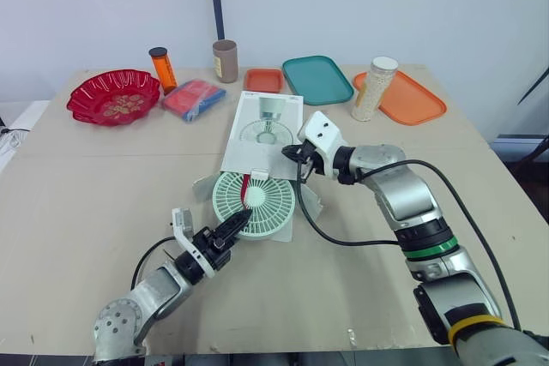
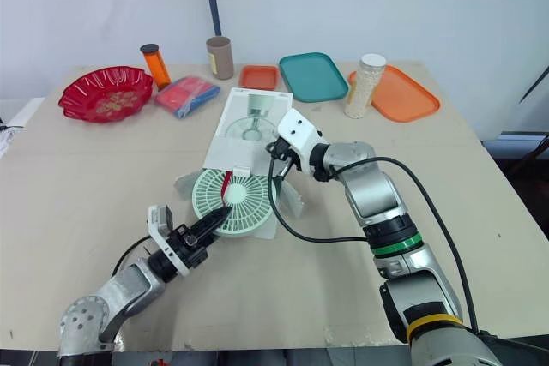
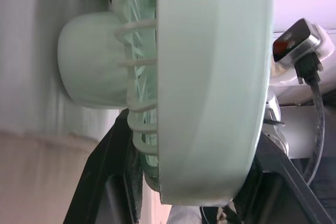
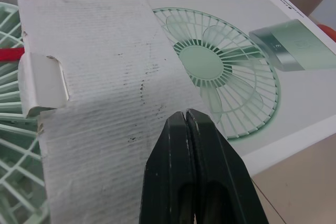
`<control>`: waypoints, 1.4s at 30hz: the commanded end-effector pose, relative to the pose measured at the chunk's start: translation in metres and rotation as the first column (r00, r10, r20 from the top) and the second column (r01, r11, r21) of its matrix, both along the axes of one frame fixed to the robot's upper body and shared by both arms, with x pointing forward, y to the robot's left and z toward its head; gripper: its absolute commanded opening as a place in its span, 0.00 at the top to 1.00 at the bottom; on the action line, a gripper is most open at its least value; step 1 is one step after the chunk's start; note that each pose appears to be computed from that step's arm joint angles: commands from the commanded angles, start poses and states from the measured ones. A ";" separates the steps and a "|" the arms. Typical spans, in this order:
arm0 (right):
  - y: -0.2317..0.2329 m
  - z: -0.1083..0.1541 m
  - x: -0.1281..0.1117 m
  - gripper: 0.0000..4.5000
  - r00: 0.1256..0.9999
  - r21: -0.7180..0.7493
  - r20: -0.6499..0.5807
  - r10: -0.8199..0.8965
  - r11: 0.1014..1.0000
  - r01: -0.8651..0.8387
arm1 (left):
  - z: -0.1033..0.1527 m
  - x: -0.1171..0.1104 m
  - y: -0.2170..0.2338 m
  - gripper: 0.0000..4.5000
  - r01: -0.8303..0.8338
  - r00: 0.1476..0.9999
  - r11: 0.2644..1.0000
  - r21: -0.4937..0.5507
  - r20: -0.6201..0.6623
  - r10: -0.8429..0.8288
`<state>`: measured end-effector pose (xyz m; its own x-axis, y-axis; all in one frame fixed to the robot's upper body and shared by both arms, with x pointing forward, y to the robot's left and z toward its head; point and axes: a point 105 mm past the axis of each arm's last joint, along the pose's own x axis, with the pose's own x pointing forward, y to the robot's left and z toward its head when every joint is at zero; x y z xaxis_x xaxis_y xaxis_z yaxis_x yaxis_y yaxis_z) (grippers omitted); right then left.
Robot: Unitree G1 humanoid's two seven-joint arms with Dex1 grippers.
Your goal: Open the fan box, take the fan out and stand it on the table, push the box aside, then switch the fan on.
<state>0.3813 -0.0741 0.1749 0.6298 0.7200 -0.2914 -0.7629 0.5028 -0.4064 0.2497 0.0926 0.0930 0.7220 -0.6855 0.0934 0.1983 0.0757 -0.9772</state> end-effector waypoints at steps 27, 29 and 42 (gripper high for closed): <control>0.004 -0.009 0.002 1.00 1.000 -0.027 -0.015 0.017 0.999 -0.018 | 0.017 0.005 0.045 0.00 -0.129 0.990 0.990 0.056 0.057 0.126; 0.005 -0.009 0.002 1.00 1.000 -0.025 -0.013 0.017 1.000 -0.017 | 0.014 0.009 0.045 0.00 -0.117 0.992 0.988 0.100 0.066 0.110; 0.007 -0.011 0.001 1.00 1.000 -0.012 -0.014 0.006 1.000 -0.007 | 0.024 0.038 0.056 0.00 -0.042 0.992 0.988 0.147 0.121 0.024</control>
<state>0.3829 -0.0671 0.1744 0.6236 0.7321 -0.2742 -0.7636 0.4952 -0.4144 0.2869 0.1448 0.1099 0.7432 -0.6672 0.0501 0.2748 0.2362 -0.9321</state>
